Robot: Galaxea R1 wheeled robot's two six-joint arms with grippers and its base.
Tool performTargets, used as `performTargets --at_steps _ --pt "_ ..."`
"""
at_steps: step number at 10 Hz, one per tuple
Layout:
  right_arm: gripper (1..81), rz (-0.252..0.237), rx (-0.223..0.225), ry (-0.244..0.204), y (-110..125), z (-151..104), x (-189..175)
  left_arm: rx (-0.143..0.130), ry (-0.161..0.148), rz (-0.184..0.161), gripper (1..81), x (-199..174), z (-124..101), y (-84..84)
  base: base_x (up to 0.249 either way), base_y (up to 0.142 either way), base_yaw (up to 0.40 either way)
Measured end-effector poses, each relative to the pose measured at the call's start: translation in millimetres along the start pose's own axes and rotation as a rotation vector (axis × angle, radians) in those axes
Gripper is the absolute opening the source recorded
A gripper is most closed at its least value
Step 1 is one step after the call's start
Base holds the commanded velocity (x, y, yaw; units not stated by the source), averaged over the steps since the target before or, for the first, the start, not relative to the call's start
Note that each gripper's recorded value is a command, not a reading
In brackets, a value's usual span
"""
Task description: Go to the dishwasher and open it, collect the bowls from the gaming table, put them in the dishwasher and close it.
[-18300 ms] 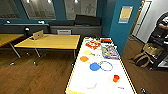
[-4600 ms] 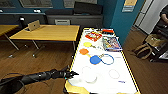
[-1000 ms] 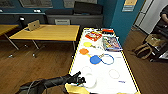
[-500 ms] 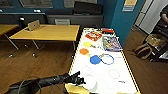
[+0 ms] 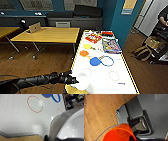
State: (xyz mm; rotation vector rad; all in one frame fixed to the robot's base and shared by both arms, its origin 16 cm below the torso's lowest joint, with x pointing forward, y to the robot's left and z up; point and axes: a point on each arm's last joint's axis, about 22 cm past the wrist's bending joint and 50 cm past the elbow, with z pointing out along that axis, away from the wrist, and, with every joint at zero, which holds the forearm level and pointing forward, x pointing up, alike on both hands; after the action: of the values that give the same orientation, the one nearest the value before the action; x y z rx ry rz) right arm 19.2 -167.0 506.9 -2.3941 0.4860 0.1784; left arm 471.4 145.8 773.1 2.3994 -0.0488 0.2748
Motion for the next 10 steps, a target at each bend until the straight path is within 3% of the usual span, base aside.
performTargets --at_steps 2,4,7,8,10 --pt "1.0 -0.021 0.004 0.023 -1 -5 4 0.049 0.008 0.015 1.0 -40 -37 -27.4 0.0 0.0 0.0" --pt "1.0 -0.038 -0.001 0.044 3 -11 8 0.085 -0.031 0.007 1.0 -105 -50 -53.2 0.0 0.0 0.0" --pt "1.0 -0.06 0.012 0.066 -4 -12 11 0.105 -0.052 0.026 1.0 -179 -57 -77.9 0.0 0.0 0.0" --pt "1.0 -0.063 0.01 0.069 -2 -12 9 0.103 -0.072 0.013 1.0 -212 -54 -87.0 0.0 0.0 0.0" --pt "1.0 -0.065 0.007 0.071 -2 -8 9 0.137 -0.105 -0.024 1.0 -268 -46 -123.9 0.0 0.0 0.0"
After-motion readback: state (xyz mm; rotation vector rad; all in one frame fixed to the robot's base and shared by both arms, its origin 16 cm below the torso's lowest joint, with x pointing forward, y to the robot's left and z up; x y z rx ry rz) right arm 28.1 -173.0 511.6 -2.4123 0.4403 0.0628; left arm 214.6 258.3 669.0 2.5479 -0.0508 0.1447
